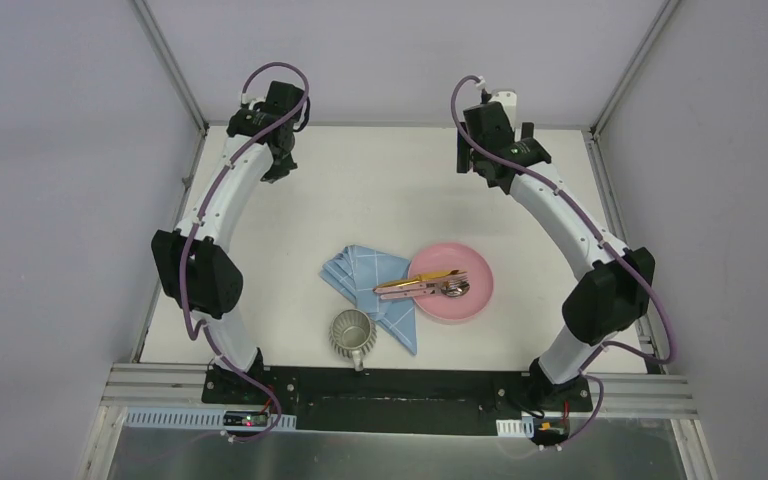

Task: Set the dinner table for one person
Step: Move the plate to the center of the board.

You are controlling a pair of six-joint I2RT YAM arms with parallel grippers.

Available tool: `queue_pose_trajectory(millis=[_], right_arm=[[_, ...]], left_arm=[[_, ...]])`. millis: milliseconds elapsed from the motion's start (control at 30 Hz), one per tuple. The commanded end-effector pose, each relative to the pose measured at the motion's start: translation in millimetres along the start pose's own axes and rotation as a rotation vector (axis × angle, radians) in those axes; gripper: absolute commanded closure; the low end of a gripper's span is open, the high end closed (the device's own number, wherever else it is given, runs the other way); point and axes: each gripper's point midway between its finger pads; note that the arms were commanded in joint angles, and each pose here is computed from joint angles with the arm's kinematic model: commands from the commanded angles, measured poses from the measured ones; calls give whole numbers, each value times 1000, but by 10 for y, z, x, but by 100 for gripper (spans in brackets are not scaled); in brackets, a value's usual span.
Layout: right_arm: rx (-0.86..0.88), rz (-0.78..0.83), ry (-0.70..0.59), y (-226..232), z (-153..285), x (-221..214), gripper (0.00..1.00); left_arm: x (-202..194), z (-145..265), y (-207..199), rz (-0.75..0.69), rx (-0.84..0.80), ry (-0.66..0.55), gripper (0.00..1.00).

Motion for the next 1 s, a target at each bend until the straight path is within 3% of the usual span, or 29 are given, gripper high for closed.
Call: queue_pose_trajectory(millis=[0, 133, 167, 200, 233, 267, 333, 400, 433, 733, 967], right_arm=[[-11, -34, -5, -22, 14, 98, 0], [13, -41, -4, 25, 0, 2, 0], [16, -45, 2, 35, -3, -30, 1], [25, -48, 8, 57, -7, -59, 6], [35, -50, 17, 80, -10, -92, 12], [53, -58, 29, 124, -17, -134, 24], [94, -67, 51, 218, -26, -223, 59], [114, -75, 74, 283, -46, -317, 94], [118, -78, 86, 302, -58, -364, 100], [214, -78, 171, 587, -75, -772, 100], [274, -71, 209, 795, 28, -990, 100]], left_arm=[[242, 201, 37, 27, -34, -105, 90], [242, 219, 23, 29, -59, -114, 50], [243, 224, 29, 30, -60, -117, 45], [244, 227, 36, 29, -61, -120, 47], [250, 229, 44, 30, -58, -125, 57], [259, 231, 57, 32, -53, -130, 74], [263, 226, 63, 35, -48, -133, 94], [262, 221, 63, 36, -47, -135, 100], [255, 213, 60, 36, -47, -134, 100], [111, 115, 76, 43, -38, -103, 100], [-441, 104, -82, 39, -71, -22, 100]])
Point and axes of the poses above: each gripper's point midway between its finger pads, its own z axis back along the fingers, its own y axis along the line the jaws close on, x = y × z, and after that the axes turned 13 degrees about z, right-handed
